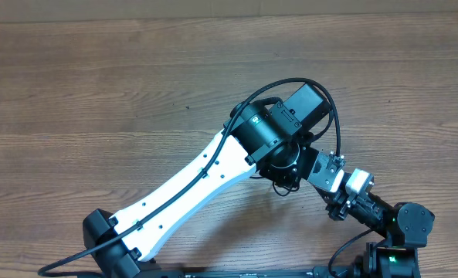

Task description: Untangle cables

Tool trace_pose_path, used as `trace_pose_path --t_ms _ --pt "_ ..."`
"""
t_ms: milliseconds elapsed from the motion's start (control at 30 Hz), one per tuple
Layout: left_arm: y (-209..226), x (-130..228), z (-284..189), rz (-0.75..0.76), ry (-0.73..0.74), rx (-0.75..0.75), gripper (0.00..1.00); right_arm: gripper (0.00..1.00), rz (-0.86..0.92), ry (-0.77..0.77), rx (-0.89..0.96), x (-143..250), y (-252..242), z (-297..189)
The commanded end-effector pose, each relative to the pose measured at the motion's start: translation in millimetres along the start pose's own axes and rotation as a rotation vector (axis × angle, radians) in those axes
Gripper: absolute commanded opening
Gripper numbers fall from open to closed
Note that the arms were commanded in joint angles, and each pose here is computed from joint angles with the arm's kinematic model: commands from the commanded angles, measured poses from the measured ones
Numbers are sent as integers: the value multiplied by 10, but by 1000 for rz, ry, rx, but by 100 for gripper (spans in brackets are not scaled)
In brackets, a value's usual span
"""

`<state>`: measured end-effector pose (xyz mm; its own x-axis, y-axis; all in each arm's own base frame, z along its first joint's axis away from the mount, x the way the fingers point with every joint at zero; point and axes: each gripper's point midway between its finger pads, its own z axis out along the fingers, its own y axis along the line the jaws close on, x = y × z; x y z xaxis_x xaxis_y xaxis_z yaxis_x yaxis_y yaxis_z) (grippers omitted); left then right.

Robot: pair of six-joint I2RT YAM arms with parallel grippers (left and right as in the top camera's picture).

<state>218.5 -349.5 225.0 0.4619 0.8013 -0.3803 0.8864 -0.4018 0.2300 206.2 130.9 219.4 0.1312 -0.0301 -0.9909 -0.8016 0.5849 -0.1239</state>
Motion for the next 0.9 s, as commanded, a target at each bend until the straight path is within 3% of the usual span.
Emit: trace_pose_path --t_ms 0,200,233,267,300,333,367,867 --pt "157 1 -79 14 -2 -60 4 4 -15 -13 -74 -64 125 2" --pt "166 -2 -79 7 -3 -64 4 4 -15 -13 -73 -64 125 2" --pt "176 -8 -82 -5 -6 -68 9 4 -15 -13 -73 -64 124 3" --pt "193 -16 -84 -24 -9 -76 26 4 -15 -13 -73 -64 124 2" --pt "230 -25 -94 -61 -13 -93 52 4 -15 -13 -72 -64 123 3" --pt "257 -32 -103 -88 -16 -105 90 4 -15 -13 -72 -64 123 3" --pt "294 -34 -123 -124 -17 -125 100 4 -15 -13 -68 -64 117 3" --pt "487 143 -907 -480 -75 -358 100 4 -70 -14 -50 -66 85 4"
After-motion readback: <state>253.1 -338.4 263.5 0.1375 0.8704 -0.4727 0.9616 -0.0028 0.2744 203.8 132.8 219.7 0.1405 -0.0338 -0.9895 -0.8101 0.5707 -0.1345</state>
